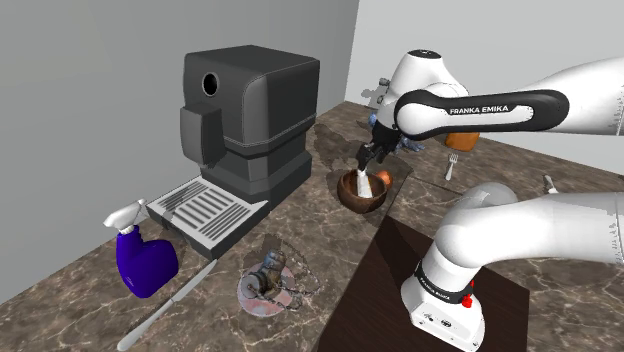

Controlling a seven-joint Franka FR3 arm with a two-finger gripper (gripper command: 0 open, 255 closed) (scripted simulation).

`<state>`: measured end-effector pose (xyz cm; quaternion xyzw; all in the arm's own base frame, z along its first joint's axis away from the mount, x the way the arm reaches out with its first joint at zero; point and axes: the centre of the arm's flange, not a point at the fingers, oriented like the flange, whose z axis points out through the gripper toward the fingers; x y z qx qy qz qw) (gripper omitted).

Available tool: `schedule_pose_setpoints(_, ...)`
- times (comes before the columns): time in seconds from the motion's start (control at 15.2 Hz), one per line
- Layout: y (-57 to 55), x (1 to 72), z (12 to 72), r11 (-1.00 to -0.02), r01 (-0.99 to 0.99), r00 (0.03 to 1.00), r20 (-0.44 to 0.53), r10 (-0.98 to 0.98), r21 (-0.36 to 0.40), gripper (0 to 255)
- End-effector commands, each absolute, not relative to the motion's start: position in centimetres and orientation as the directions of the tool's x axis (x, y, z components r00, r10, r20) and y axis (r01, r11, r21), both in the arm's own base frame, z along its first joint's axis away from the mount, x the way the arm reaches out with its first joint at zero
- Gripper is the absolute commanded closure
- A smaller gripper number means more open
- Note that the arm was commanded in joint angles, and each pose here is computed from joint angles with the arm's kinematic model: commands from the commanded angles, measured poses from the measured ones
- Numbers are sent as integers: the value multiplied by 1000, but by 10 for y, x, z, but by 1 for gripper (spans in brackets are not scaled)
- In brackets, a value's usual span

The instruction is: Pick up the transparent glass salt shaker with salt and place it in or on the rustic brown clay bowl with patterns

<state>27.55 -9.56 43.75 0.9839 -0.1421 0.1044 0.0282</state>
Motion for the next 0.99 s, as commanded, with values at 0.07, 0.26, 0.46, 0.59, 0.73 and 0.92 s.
schedule_pose_setpoints(0.07,-96,275,437,-958,-286,938,214,-274,26,0)
schedule_pose_setpoints(0.26,-94,273,450,-958,-286,938,214,-274,26,0)
schedule_pose_setpoints(0.46,-91,266,486,-958,-286,938,214,-274,26,0)
schedule_pose_setpoints(0.59,-91,266,486,-958,-286,938,214,-274,26,0)
schedule_pose_setpoints(0.73,-91,266,486,-958,-286,938,214,-274,26,0)
schedule_pose_setpoints(0.92,-91,266,486,-958,-286,938,214,-274,26,0)
